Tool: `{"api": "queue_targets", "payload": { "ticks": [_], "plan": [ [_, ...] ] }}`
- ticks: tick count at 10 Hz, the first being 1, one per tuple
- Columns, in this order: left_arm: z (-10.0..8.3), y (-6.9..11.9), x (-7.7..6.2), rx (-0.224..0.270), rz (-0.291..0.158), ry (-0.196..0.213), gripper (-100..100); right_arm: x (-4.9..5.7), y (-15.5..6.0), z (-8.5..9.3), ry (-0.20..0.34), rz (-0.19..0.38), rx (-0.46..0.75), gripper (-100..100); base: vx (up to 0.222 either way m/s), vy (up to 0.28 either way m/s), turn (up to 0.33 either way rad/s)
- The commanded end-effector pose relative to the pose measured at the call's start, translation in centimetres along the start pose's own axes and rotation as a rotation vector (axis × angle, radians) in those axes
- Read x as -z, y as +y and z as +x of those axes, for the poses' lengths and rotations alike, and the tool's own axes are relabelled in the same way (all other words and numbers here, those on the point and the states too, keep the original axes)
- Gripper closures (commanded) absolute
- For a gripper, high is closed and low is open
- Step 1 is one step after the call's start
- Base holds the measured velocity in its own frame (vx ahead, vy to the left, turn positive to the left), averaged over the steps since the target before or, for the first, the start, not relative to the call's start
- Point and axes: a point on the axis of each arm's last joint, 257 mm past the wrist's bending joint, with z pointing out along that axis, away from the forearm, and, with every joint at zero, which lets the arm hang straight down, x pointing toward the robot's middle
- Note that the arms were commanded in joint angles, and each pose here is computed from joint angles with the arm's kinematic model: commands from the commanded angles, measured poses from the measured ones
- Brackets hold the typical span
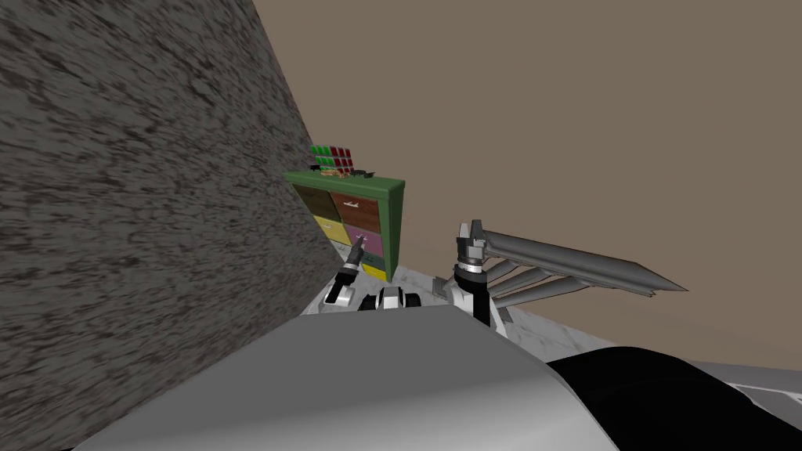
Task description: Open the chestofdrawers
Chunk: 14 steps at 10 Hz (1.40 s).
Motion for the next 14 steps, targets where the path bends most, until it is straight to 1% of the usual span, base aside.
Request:
{"api": "queue_targets", "payload": {
  "ticks": [1, 5, 6, 7, 8, 14],
  "plan": [
    [0.8, 2.2, 0.4, -0.012, -0.043, 0.028, -100, 0.0, 0.0, 0.0, 0.000, 0.000, 0.000, 0, 0.059, 0.049, -0.064],
    [1.8, 4.5, 0.7, -0.029, -0.090, 0.060, -100, 0.0, 0.0, 0.0, 0.000, 0.000, 0.000, 0, 0.046, 0.042, -0.050],
    [1.7, 4.1, 0.7, -0.026, -0.083, 0.055, -100, 0.0, 0.0, 0.0, 0.000, 0.000, 0.000, 0, 0.015, 0.013, -0.007],
    [0.0, 4.8, -0.3, -0.037, -0.092, 0.030, -100, 0.0, 0.0, 0.0, 0.000, 0.000, 0.000, 0, -0.038, -0.005, -0.230],
    [0.0, 4.8, -0.3, -0.037, -0.092, 0.030, -100, 0.0, 0.0, 0.0, 0.000, 0.000, 0.000, 0, -0.058, -0.008, -0.108],
    [-5.4, 6.1, -3.0, -0.052, -0.113, -0.056, -100, 0.0, 0.0, 0.0, 0.000, 0.000, 0.000, 0, -0.064, -0.013, -0.139]
  ]
}}
